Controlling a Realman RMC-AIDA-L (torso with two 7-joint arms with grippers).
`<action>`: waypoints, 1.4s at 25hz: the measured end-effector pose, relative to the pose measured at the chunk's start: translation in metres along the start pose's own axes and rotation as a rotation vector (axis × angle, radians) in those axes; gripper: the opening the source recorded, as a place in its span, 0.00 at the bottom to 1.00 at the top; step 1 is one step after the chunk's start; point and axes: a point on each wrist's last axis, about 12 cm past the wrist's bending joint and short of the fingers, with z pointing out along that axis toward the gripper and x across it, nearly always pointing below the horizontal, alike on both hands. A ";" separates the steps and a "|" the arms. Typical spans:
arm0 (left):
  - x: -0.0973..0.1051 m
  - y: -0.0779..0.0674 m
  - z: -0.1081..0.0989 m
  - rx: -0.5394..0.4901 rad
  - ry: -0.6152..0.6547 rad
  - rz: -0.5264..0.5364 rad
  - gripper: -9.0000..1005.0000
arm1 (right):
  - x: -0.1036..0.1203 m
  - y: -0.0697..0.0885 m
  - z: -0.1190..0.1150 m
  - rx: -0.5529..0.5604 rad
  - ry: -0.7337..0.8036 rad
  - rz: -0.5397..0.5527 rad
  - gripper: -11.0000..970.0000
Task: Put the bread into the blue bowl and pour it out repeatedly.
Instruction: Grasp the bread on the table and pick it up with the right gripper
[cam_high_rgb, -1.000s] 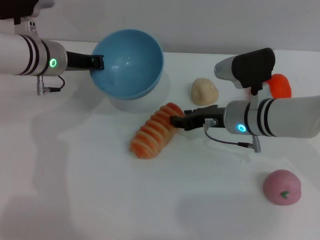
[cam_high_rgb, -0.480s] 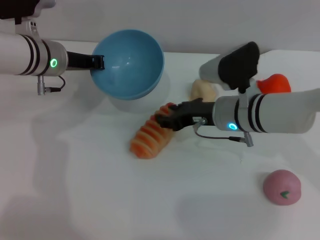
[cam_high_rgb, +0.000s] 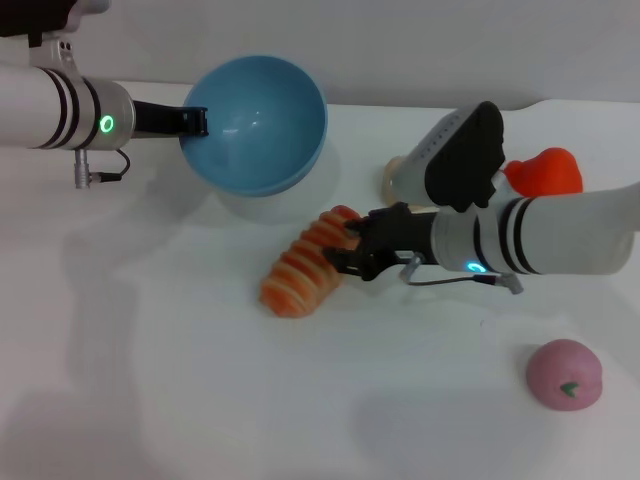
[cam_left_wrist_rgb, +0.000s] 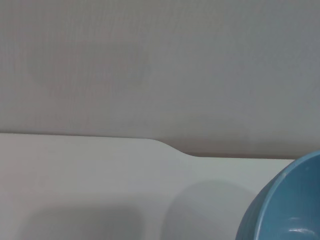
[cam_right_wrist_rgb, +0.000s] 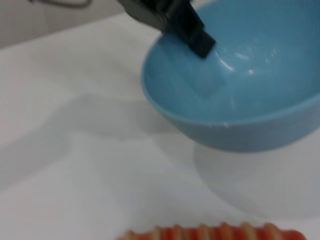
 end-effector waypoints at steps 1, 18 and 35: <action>-0.001 0.000 0.000 -0.001 -0.003 0.000 0.01 | 0.002 -0.002 0.000 0.008 0.006 0.000 0.51; -0.002 -0.002 0.001 0.002 -0.016 -0.025 0.01 | 0.008 -0.007 -0.001 0.045 0.027 -0.057 0.46; -0.002 -0.002 0.002 -0.002 -0.020 -0.027 0.01 | 0.004 -0.011 -0.002 0.080 0.004 -0.049 0.04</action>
